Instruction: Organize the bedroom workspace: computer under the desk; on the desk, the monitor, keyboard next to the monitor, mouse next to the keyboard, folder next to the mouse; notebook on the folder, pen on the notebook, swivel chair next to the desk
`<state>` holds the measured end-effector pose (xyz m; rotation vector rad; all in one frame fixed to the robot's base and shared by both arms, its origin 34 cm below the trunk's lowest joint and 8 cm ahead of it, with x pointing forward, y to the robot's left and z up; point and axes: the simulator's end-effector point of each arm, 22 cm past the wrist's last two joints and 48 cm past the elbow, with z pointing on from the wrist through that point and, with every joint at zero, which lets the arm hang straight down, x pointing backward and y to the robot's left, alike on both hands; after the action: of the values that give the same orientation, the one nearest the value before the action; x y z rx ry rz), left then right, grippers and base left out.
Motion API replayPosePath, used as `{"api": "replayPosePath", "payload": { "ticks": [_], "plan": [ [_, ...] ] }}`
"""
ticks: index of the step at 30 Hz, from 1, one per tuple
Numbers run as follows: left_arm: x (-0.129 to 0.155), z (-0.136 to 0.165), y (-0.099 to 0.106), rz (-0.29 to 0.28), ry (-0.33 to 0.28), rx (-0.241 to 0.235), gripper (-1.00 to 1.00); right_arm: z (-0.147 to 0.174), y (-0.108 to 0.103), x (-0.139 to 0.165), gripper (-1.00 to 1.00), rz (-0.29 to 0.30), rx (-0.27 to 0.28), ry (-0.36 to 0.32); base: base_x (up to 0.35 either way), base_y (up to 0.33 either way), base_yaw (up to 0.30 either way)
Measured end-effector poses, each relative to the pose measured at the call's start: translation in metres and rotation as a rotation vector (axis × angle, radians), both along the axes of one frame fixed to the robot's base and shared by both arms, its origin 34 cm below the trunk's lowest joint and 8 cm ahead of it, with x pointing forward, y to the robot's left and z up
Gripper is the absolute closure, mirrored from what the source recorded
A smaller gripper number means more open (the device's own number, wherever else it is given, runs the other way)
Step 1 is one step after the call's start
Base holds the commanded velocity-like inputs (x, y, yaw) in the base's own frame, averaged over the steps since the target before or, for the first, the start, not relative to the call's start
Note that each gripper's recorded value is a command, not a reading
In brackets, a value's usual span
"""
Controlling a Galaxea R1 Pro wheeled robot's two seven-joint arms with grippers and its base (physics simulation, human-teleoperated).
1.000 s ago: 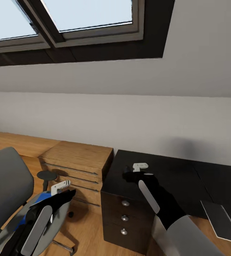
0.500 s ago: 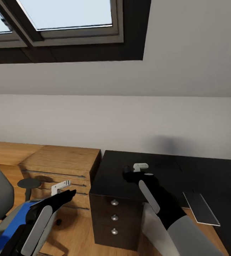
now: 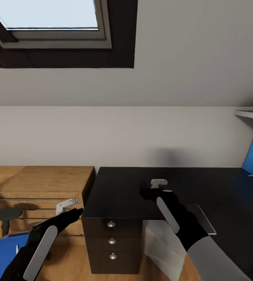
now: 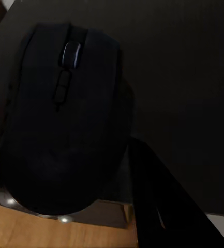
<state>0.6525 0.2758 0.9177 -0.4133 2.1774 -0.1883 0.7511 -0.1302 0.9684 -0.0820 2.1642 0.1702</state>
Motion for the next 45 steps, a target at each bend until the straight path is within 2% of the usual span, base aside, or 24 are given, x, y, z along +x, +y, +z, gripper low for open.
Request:
{"api": "replayPosePath", "payload": {
  "ticks": [11,15,16,19,20,22,23,27,28,33,38,45],
  "plan": [
    [0.000,0.004,-0.001,-0.001,-0.008,0.000,-1.00,0.001,-0.005,0.000,1.00,-0.006,-0.007,0.000,0.000,0.000,-0.280],
    [0.000,0.005,0.000,-0.001,-0.011,0.001,-1.00,-0.023,-0.016,-0.004,1.00,-0.030,-0.017,0.053,0.000,0.000,-0.280],
    [0.000,0.006,0.000,-0.001,-0.011,0.001,-1.00,-0.029,-0.040,-0.002,1.00,-0.068,-0.029,0.066,0.000,0.000,-0.280],
    [0.000,0.007,0.000,-0.002,-0.013,0.001,-1.00,-0.029,-0.051,-0.001,1.00,-0.081,-0.033,0.065,0.000,0.000,-0.280],
    [0.000,0.007,0.000,-0.001,-0.014,0.001,-1.00,-0.029,-0.065,0.000,1.00,-0.095,-0.050,0.063,0.000,0.000,-0.280],
    [0.000,0.008,-0.001,-0.001,-0.015,0.001,-1.00,-0.030,-0.073,0.000,1.00,-0.104,-0.056,0.063,0.000,0.000,-0.280],
    [0.000,0.008,0.000,-0.002,-0.016,0.002,-1.00,-0.039,-0.103,-0.001,1.00,-0.135,-0.096,0.079,0.000,0.000,-0.280],
    [0.000,0.015,-0.001,-0.004,-0.032,0.001,-1.00,-0.050,-0.141,-0.004,1.00,-0.177,-0.132,0.098,0.000,0.000,-0.280],
    [-0.003,0.017,-0.002,-0.005,-0.037,0.001,-1.00,-0.057,-0.163,-0.006,1.00,-0.203,-0.158,0.110,0.000,0.000,-0.280],
    [-0.004,0.019,-0.002,-0.006,-0.042,0.001,-1.00,-0.059,-0.193,-0.009,1.00,-0.233,-0.201,0.114,0.000,0.000,-0.280],
    [-0.004,0.021,-0.002,-0.006,-0.046,0.000,-1.00,-0.064,-0.207,-0.013,1.00,-0.247,-0.230,0.126,0.000,0.000,-0.280],
    [-0.004,0.024,-0.003,-0.008,-0.052,0.000,-1.00,-0.077,-0.225,-0.021,1.00,-0.257,-0.321,0.156,0.000,0.000,-0.280]
  ]
}}
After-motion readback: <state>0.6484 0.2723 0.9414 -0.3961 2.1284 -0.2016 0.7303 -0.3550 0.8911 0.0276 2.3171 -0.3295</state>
